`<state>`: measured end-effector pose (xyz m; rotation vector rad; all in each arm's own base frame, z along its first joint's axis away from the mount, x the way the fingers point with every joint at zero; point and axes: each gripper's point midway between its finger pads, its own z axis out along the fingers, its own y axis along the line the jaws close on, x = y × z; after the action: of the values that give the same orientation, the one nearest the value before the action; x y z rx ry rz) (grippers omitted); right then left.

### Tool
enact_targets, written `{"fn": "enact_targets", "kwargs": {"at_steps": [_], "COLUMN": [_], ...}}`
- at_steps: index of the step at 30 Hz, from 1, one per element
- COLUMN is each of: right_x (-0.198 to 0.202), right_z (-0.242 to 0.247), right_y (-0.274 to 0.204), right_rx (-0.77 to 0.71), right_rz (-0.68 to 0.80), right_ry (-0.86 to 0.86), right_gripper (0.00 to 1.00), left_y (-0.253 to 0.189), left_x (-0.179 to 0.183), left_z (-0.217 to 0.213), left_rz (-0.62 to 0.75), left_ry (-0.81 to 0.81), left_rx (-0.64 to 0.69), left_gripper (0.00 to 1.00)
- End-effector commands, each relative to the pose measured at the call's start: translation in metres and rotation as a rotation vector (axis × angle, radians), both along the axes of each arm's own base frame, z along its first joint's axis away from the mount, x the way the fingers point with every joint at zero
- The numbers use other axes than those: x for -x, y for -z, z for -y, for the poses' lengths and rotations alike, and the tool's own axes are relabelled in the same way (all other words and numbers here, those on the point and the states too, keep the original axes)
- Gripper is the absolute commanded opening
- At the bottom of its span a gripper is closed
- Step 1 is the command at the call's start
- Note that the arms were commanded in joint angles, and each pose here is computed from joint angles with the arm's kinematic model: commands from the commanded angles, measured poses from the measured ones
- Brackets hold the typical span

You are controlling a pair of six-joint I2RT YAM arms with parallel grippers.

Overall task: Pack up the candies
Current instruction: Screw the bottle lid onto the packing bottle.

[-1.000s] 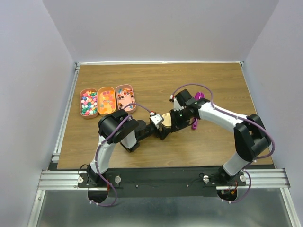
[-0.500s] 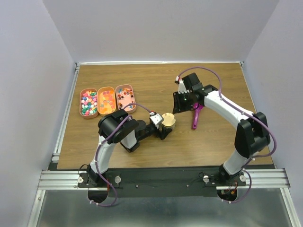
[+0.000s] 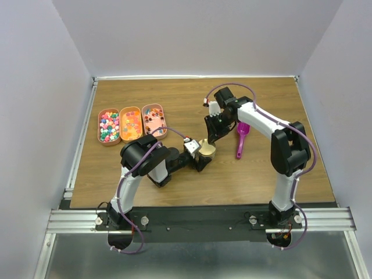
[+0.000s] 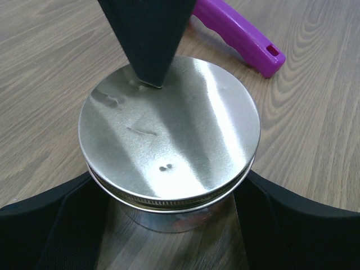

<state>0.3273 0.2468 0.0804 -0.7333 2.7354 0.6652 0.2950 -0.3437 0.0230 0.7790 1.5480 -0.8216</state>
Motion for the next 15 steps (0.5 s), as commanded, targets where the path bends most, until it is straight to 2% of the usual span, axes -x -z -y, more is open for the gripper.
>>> {"fn": "enact_targets", "kwargs": {"at_steps": [1,8,15], "right_x": [0.014,0.028,0.05], "right_z": [0.001,0.004,0.014], "right_y": [0.001,0.009,0.018], "right_rx": [-0.015,-0.013,0.061], "right_rz": [-0.063,-0.129,-0.181], "right_ry": [-0.073,-0.081,-0.05], "right_gripper": [0.36,0.3,0.17], "left_y": [-0.07,-0.067,-0.067], "left_x": [-0.005,-0.007,-0.01], "left_z": [-0.004,-0.003,-0.004], "left_rz": [0.234,0.231,0.227], "left_ry": [-0.023,-0.03,-0.042], "left_rx": [0.236,0.219,0.22], "left_gripper": [0.73,0.73,0.73]}}
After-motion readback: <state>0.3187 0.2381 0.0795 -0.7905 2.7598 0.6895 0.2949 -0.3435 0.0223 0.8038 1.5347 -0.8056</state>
